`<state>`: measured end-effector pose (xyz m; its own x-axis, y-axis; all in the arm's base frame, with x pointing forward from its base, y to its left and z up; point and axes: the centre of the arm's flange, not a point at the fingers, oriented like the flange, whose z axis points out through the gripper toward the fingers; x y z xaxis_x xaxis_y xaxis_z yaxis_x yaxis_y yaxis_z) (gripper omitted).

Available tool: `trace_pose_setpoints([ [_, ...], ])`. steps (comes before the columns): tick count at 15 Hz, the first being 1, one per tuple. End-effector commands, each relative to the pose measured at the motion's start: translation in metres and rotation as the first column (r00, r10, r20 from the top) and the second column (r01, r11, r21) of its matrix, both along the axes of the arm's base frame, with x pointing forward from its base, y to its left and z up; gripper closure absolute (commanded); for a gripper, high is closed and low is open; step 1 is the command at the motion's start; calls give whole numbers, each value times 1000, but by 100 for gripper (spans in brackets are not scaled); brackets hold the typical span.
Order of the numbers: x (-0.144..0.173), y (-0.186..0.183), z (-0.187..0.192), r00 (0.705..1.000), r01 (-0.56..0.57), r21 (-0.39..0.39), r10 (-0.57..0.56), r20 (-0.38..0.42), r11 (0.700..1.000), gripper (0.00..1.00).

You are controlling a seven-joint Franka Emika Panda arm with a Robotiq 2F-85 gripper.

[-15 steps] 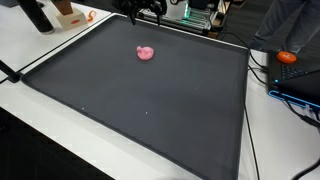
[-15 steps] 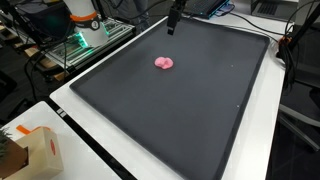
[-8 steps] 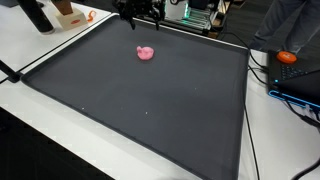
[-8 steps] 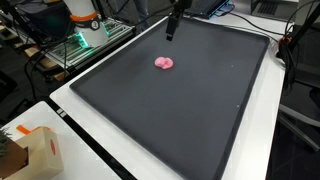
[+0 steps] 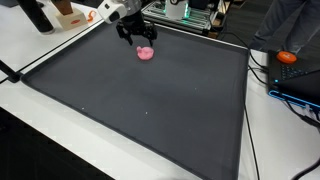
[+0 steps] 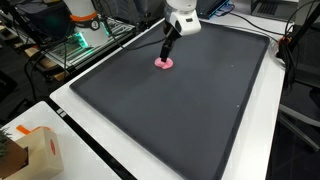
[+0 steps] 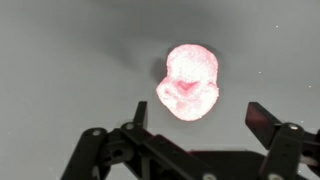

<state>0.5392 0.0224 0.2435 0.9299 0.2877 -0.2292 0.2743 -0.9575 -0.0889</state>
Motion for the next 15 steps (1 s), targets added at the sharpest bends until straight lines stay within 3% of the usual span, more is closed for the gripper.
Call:
trace_pose_setpoints([
  [1, -10, -14, -21, 1000, 12, 22, -12, -10, 1000, 0],
  [5, -13, -16, -34, 999, 16, 34, -15, -37, 999, 0],
  [6, -14, -16, -36, 999, 14, 41, -12, -47, 999, 4],
  [15, -16, -11, -45, 997, -9, 113, 18, -78, 993, 78],
])
